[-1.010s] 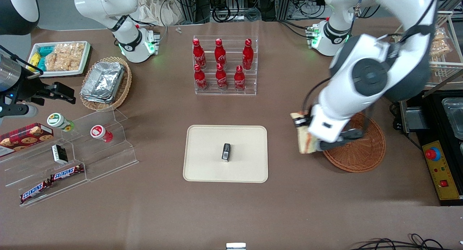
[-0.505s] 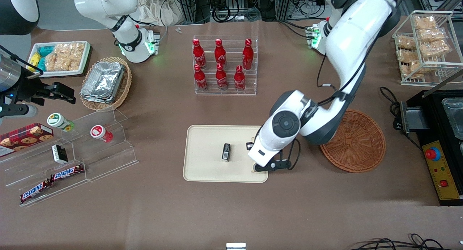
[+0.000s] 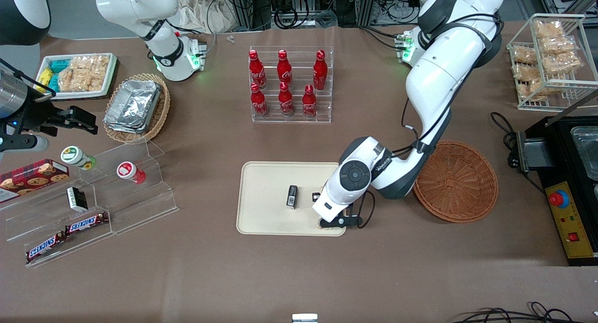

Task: Place sandwich from basket to tray
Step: 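Lower the sandwich onto the tray beside the black box and release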

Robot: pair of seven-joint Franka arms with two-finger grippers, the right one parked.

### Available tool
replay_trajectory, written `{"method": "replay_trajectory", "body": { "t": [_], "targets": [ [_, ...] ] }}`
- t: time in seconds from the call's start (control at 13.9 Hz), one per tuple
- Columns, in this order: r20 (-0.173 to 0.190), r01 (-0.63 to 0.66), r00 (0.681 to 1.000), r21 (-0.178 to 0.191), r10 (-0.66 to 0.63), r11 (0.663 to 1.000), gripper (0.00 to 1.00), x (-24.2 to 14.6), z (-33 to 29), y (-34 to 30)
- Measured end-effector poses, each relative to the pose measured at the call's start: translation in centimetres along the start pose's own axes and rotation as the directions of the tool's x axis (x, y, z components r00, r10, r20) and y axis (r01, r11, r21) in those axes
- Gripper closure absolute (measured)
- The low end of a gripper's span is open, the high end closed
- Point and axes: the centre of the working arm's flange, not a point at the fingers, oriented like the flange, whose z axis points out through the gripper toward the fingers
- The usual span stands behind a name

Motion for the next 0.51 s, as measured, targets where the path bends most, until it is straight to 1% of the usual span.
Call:
{"method": "replay_trajectory", "body": {
  "t": [0.14, 0.22, 0.29, 0.36, 0.43, 0.51],
  "targets": [
    [-0.006, 0.005, 1.0, -0.006, -0.005, 1.0, 0.46, 0.2, -0.2, 0.1],
    [-0.011, 0.011, 1.0, -0.009, -0.011, 1.0, 0.37, 0.3, -0.4, 0.1],
    [-0.015, 0.02, 1.0, -0.012, -0.02, 1.0, 0.26, 0.5, -0.7, 0.1],
    [-0.022, 0.029, 0.999, -0.017, -0.029, 0.999, 0.18, 0.7, -1.1, 0.1],
    [-0.031, 0.036, 0.999, -0.023, -0.037, 0.999, 0.07, 1.0, -1.7, 0.2],
    [-0.043, 0.043, 0.998, -0.028, -0.044, 0.999, 0.0, 1.2, -2.7, 0.3]
  ]
}}
